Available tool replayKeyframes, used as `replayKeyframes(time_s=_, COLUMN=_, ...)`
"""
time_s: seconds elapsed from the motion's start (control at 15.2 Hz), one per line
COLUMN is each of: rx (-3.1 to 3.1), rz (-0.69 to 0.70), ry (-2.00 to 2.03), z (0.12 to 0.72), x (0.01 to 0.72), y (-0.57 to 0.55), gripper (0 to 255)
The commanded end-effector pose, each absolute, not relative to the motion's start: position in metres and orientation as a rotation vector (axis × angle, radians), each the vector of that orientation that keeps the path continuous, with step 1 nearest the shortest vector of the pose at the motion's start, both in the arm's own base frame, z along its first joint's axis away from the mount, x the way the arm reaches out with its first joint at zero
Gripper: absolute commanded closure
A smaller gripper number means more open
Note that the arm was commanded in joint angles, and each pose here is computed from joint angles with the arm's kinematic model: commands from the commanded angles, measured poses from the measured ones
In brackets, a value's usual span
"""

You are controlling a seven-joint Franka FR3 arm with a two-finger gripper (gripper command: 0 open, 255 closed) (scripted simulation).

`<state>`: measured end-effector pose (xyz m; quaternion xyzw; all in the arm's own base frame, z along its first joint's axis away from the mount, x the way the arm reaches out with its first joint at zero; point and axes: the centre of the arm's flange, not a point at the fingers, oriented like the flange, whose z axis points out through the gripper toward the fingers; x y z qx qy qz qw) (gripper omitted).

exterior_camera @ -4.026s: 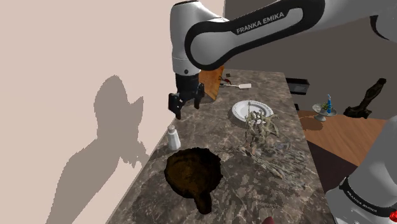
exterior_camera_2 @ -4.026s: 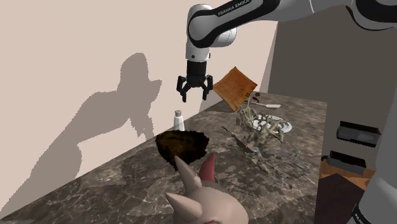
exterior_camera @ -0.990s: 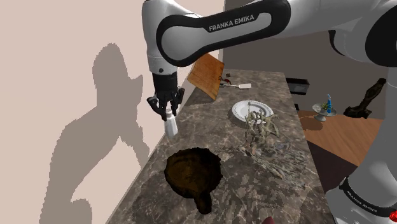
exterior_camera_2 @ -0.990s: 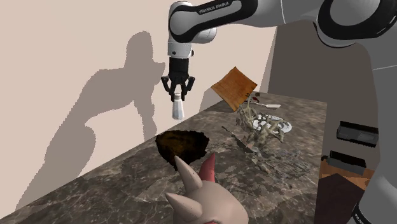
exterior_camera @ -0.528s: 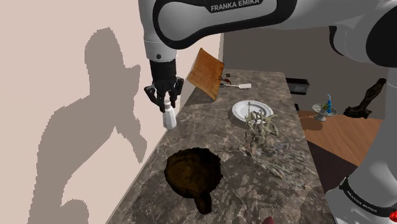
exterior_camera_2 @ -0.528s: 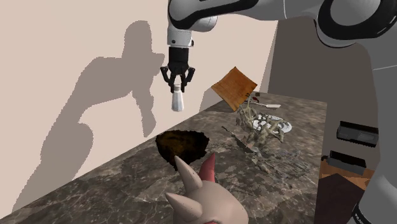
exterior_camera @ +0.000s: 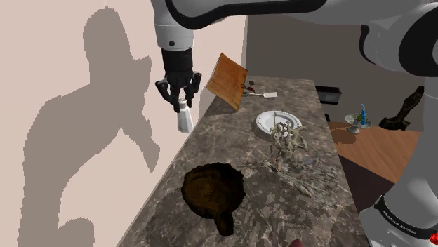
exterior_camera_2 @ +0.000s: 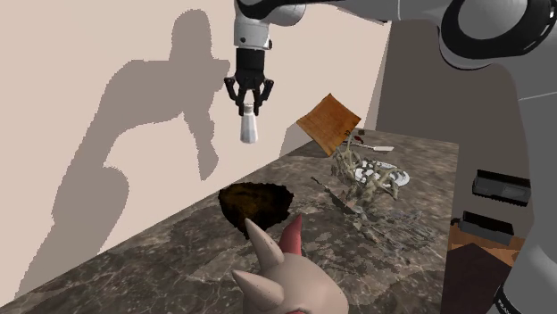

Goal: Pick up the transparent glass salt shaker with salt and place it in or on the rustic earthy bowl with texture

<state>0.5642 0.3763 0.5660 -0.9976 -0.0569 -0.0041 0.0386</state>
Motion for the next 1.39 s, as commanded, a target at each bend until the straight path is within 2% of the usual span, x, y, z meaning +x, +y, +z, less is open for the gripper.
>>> replayKeyframes(time_s=0.0, rx=-3.060, rz=-0.012, ry=-0.174, z=0.577, x=0.564, y=0.377, gripper=255)
replayKeyframes(time_s=1.06, rx=-3.060, rz=-0.012, ry=-0.174, z=0.618, x=0.371, y=0.427, gripper=255)
replayKeyframes(time_s=1.32, rx=-3.060, rz=-0.012, ry=-0.174, z=0.597, x=0.371, y=0.427, gripper=255)
